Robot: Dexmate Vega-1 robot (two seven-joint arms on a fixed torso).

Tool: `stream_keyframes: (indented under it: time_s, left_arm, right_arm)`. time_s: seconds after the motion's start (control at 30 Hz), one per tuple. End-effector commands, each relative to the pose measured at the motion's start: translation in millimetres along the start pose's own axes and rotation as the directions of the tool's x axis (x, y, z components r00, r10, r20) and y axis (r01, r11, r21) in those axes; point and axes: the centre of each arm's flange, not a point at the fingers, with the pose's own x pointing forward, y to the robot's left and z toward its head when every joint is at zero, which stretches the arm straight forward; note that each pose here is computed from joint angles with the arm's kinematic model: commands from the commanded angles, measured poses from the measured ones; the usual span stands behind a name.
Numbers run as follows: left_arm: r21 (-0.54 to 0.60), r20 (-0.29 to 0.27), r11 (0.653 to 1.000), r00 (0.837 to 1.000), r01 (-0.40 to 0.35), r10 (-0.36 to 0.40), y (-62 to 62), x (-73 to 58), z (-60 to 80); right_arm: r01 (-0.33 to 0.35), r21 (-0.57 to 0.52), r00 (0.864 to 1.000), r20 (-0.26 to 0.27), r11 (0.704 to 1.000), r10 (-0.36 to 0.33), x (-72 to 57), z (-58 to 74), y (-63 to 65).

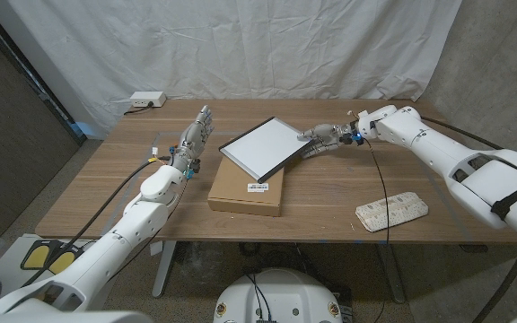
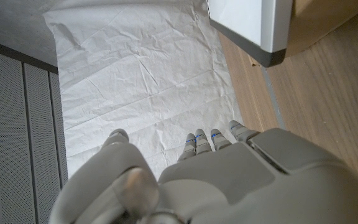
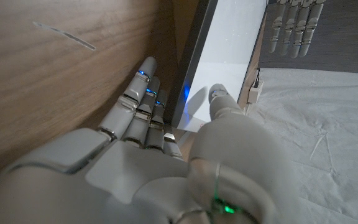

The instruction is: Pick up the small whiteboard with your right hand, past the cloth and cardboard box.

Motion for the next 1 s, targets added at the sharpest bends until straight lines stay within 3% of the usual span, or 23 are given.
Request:
stream_keyframes:
  time_s: [0.03,1.0]
  left_arm:
    - [0.001,-0.009,1.000,1.000,0.006,-0.006,-1.9,2.0,-1.6]
    - [-0.012,-0.006,1.000,1.000,-0.002,0.002,-8.8,-3.2,-2.4]
  right_arm:
    - [0.000,-0.007,1.000,-0.028,1.000,-0.001,1.3,0.1,-0.9]
    - [0.043,0.006,0.999,-0.014,0.999,-0.043,-6.4,2.8,-1.3]
